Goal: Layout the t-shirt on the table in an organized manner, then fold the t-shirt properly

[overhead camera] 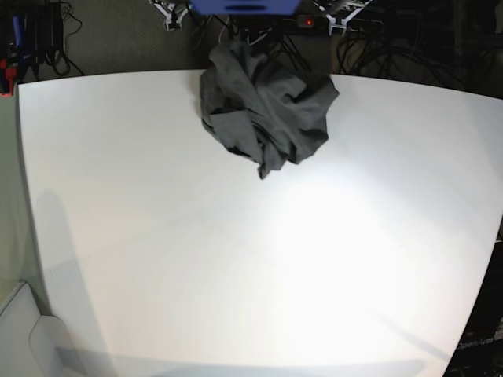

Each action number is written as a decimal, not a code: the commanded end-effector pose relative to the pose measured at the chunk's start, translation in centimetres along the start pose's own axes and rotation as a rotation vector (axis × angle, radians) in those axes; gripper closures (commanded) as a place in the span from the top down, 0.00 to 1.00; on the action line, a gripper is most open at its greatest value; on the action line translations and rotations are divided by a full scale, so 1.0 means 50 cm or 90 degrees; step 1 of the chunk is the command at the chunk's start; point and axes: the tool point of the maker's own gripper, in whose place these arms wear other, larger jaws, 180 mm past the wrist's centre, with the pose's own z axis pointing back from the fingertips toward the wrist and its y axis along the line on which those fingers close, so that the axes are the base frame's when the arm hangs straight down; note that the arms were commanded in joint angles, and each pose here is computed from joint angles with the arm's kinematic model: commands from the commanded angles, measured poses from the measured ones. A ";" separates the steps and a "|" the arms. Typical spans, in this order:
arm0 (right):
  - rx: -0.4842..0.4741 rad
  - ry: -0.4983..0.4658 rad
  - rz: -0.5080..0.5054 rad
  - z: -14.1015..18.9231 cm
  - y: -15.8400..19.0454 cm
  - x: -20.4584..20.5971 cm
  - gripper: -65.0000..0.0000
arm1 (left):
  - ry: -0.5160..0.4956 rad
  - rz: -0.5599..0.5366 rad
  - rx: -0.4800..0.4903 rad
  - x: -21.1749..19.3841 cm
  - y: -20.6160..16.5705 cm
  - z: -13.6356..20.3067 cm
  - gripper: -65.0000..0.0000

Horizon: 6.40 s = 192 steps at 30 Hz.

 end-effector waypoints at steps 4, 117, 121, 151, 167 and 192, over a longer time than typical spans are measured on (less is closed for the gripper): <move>0.009 -0.001 0.000 0.000 0.006 -0.003 0.00 | 0.003 0.002 0.002 -0.007 0.003 0.000 0.00; 0.380 -0.745 0.287 0.747 0.227 0.401 0.44 | -0.593 0.002 0.033 0.191 0.046 0.596 0.43; 0.372 -0.746 0.300 0.746 0.222 0.407 0.44 | -0.595 0.002 0.033 0.192 0.046 0.597 0.43; 0.347 -0.689 0.320 0.683 0.207 0.422 0.43 | -0.606 0.003 0.034 0.207 0.047 0.600 0.43; 0.335 -0.737 0.335 0.718 0.205 0.479 0.00 | -0.607 0.003 0.036 0.208 0.049 0.601 0.38; -0.034 -0.999 0.452 1.177 0.042 0.831 0.00 | -0.609 0.002 0.080 0.201 0.094 0.620 0.37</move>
